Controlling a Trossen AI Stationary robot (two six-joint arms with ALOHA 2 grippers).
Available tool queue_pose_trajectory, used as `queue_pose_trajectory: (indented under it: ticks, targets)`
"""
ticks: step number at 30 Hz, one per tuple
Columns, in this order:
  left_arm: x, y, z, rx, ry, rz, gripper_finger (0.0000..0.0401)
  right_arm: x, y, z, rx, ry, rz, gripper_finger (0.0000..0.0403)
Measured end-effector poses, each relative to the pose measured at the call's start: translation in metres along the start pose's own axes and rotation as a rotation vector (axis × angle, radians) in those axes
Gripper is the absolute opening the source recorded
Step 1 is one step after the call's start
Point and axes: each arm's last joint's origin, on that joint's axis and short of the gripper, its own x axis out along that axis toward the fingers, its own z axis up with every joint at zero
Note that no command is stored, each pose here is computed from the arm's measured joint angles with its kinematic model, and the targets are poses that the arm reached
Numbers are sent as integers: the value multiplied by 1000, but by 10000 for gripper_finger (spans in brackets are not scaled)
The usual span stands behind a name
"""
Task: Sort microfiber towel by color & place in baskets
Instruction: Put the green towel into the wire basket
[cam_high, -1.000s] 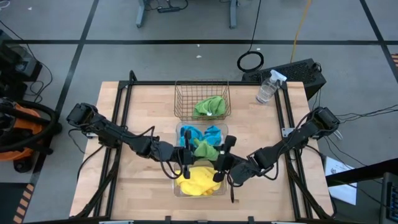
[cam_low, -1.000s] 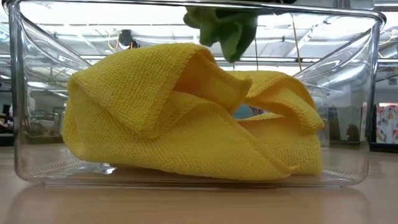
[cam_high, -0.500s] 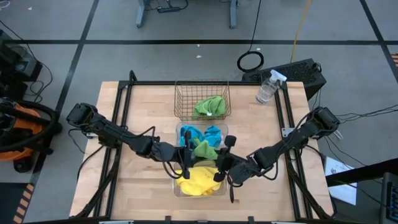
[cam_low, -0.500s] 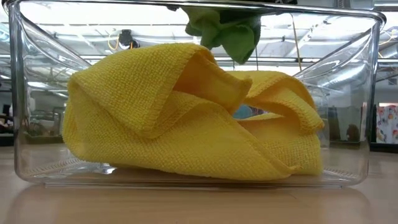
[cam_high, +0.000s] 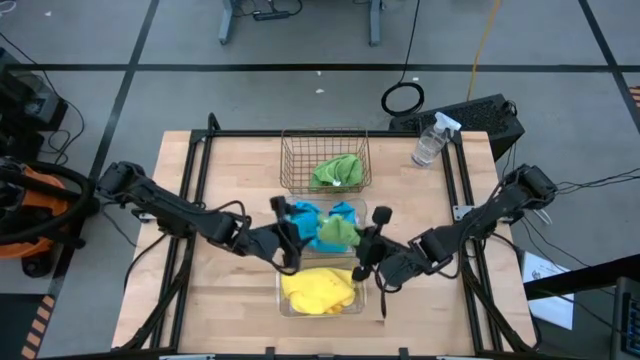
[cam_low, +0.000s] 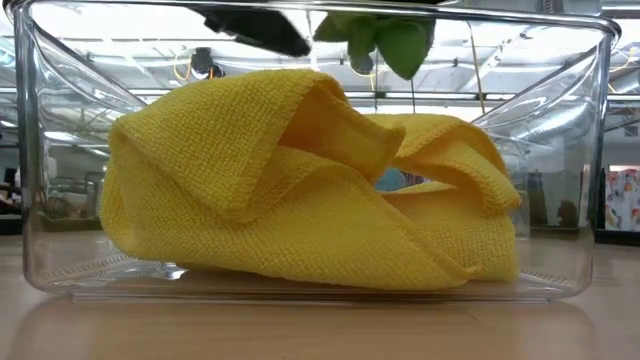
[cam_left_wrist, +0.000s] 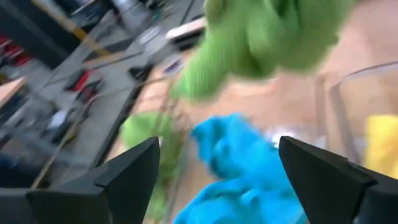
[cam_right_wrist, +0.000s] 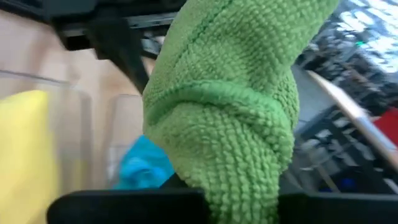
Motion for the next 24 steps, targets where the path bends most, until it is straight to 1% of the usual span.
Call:
queue_pose_trajectory:
  ticks: [2,4,7,8,10,12,14,17,20,24]
  targets:
    - [-6,6,-3,-15,40,41,336,4,-11,2,-17,5,-49,15]
    - [-10,10,-7,-24,85,57,336,12,-25,5,-19,9,-77,15]
    - [-13,11,-16,-18,130,70,336,32,-52,7,-14,15,-72,15]
    - [-13,11,-19,-13,134,71,336,41,-62,7,7,9,-68,15]
    - [-11,11,-23,-2,144,74,336,61,-86,6,78,-7,-63,15]
    - [-10,13,-24,-2,148,82,336,80,-112,3,164,-37,-32,15]
    - [-9,13,-24,-7,145,86,336,95,-136,-4,254,-43,-6,17]
    - [-9,14,-24,-6,145,87,336,113,-165,-19,401,-19,2,19]
    - [-9,13,-21,8,126,85,336,125,-184,-29,490,-17,11,20]
    - [-8,14,-16,9,85,86,336,135,-197,-39,542,-17,38,21]
